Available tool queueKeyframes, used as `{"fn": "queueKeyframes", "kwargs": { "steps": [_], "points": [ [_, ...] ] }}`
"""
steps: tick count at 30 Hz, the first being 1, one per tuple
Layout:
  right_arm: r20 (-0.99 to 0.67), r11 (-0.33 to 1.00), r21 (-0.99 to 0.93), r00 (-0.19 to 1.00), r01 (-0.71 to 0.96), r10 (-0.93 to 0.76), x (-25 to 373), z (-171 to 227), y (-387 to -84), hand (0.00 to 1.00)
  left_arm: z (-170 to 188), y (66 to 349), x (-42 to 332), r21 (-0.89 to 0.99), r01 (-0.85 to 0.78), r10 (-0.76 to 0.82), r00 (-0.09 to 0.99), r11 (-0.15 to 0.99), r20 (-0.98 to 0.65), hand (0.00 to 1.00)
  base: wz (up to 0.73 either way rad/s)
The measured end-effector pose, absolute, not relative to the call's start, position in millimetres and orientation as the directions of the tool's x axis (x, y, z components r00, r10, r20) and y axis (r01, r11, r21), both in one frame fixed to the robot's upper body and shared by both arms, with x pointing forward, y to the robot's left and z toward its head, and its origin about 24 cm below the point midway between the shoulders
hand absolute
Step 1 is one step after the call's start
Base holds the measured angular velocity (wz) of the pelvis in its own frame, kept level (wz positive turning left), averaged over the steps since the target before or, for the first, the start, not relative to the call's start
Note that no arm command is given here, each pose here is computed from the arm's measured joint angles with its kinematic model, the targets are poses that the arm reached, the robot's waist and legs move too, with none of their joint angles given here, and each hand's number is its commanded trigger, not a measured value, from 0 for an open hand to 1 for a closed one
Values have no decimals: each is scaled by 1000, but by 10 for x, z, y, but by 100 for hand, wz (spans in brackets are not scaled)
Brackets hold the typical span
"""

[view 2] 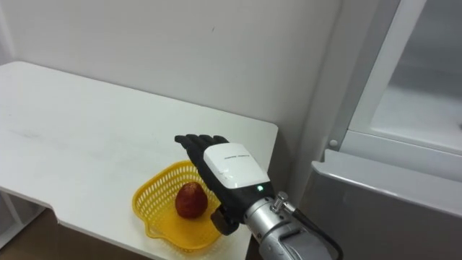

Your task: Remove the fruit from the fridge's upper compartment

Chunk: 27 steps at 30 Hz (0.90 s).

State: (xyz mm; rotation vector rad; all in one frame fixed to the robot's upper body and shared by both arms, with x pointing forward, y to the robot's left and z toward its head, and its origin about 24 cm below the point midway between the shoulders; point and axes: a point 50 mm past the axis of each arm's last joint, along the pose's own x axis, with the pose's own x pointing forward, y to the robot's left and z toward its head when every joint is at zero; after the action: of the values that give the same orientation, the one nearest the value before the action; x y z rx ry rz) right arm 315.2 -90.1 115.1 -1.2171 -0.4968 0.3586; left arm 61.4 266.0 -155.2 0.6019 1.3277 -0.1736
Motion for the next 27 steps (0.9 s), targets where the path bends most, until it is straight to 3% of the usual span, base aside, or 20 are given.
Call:
{"fn": "queueKeyframes", "kwargs": {
  "steps": [18,22,27],
  "points": [
    [189,352,-936,833,-7,520,3139,1191,-887,0,-1551,2664,618,322,469,222,256,822,-941,0,0],
    [260,456,-890,806,-14,531,3093,1336,-841,0,-1554,2660,618,336,465,234,263,819,-936,0,0],
    [482,657,-750,747,82,458,3011,1756,-902,0,-1558,2667,574,352,458,254,263,817,-931,0,-2]
  ]
}}
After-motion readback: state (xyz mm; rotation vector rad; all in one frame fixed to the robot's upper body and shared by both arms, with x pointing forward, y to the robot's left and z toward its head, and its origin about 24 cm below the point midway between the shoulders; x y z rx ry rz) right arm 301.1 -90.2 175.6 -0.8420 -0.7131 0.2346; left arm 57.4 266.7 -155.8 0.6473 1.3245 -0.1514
